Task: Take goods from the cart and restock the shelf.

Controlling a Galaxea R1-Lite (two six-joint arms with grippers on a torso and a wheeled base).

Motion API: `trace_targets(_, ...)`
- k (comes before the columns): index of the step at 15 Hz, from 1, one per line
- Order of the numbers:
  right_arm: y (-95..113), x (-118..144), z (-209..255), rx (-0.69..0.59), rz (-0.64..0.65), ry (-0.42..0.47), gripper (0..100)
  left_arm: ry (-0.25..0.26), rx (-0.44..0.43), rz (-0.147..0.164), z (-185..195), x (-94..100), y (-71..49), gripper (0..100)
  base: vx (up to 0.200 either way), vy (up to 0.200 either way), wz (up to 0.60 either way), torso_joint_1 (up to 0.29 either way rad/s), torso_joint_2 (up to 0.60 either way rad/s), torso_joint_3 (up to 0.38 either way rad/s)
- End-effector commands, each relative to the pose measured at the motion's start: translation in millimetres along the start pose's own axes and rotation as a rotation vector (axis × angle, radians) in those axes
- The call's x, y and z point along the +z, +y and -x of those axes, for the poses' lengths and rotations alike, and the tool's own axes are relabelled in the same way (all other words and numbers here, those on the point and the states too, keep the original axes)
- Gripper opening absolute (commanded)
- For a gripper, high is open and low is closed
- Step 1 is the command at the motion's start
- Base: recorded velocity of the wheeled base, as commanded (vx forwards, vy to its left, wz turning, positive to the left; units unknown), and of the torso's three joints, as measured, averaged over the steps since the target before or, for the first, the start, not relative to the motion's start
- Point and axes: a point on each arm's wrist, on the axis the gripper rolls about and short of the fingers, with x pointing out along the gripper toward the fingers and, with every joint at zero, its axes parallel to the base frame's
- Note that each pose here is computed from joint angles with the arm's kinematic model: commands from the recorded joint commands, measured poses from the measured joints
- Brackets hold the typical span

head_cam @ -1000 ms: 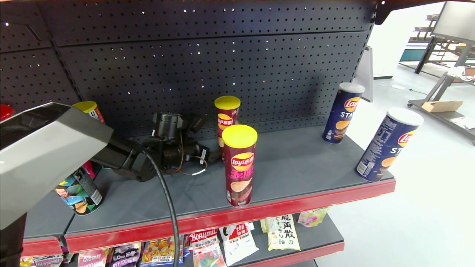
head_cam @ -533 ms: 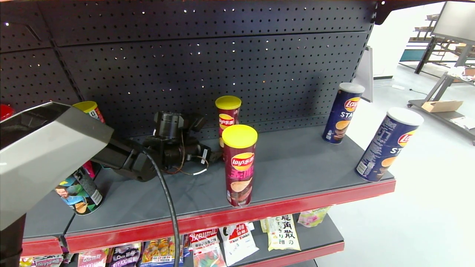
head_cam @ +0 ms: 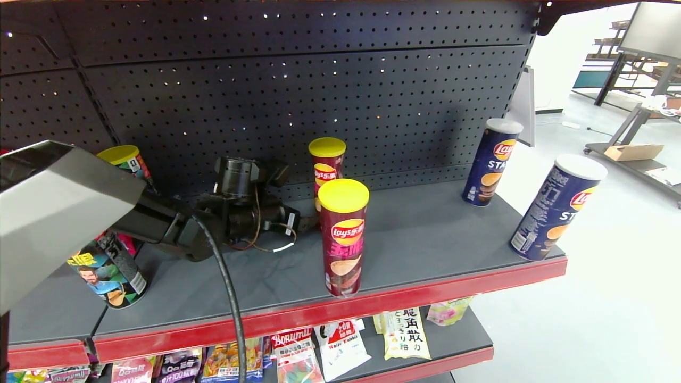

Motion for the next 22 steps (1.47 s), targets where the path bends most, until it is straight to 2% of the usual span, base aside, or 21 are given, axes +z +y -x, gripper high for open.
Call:
trace_targets(1,0.0,-0.2,-0.2,0.000,0.000,0.002,100,-0.007,0.053,-0.032,57.7,21.5,17.6,100,0.000,0.000,0.00,0.000,0.00,0.000)
trace_targets(2,0.0,-0.2,-0.2,0.000,0.000,0.002,100,-0.003,0.072,-0.042,85.1,26.5,21.8,100,0.000,0.000,0.00,0.000,0.00,0.000)
trace_targets(5,0.0,-0.2,-0.2,0.000,0.000,0.002,100,-0.005,0.111,-0.033,153.9,26.9,21.6,100,0.000,0.000,0.00,0.000,0.00,0.000)
trace_targets(8,0.0,0.2,-0.1,0.001,0.000,0.001,100,-0.039,0.137,-0.018,254.2,19.3,3.2,100,0.000,0.000,0.00,0.000,0.00,0.000)
trace_targets(9,0.0,0.2,-0.1,0.000,0.000,0.001,100,-0.050,0.145,-0.016,265.0,15.1,1.3,100,0.000,0.000,0.00,0.000,0.00,0.000)
trace_targets(10,0.0,0.2,-0.1,0.001,0.000,0.001,100,-0.124,0.175,-0.021,301.3,1.0,-8.4,100,0.000,0.000,0.00,0.000,0.00,0.000)
trace_targets(11,0.0,0.2,-0.1,0.000,0.000,0.001,100,-0.178,0.203,-0.010,322.2,-6.6,-13.4,100,0.000,0.000,0.00,0.000,0.00,0.000)
trace_targets(13,0.0,-0.2,-0.2,0.000,0.000,0.002,100,-0.333,0.201,0.077,367.5,-29.0,-31.6,100,0.000,0.000,0.00,0.000,0.00,0.000)
trace_targets(14,0.0,-0.2,-0.2,0.000,0.000,0.002,100,-0.370,0.186,0.087,382.4,-44.7,-40.1,100,0.000,0.000,0.00,0.000,0.00,0.000)
trace_targets(16,0.0,-0.2,-0.2,0.000,0.000,0.002,100,-0.384,0.145,0.077,407.3,-84.0,-57.5,100,0.000,0.000,0.00,0.000,0.00,0.000)
trace_targets(18,0.0,-0.2,-0.2,0.000,0.000,0.002,100,-0.346,0.101,0.080,421.6,-116.5,-69.6,100,0.000,0.000,0.00,0.000,0.00,0.000)
trace_targets(20,0.0,0.2,-0.1,0.004,0.003,0.001,100,-0.335,0.097,0.083,427.8,-134.3,-75.4,100,0.000,0.000,0.00,0.000,0.00,0.000)
trace_targets(22,0.0,0.2,-0.1,0.001,0.000,0.001,100,-0.327,0.103,0.083,424.5,-169.9,-81.8,100,0.000,0.000,0.00,0.000,0.00,0.000)
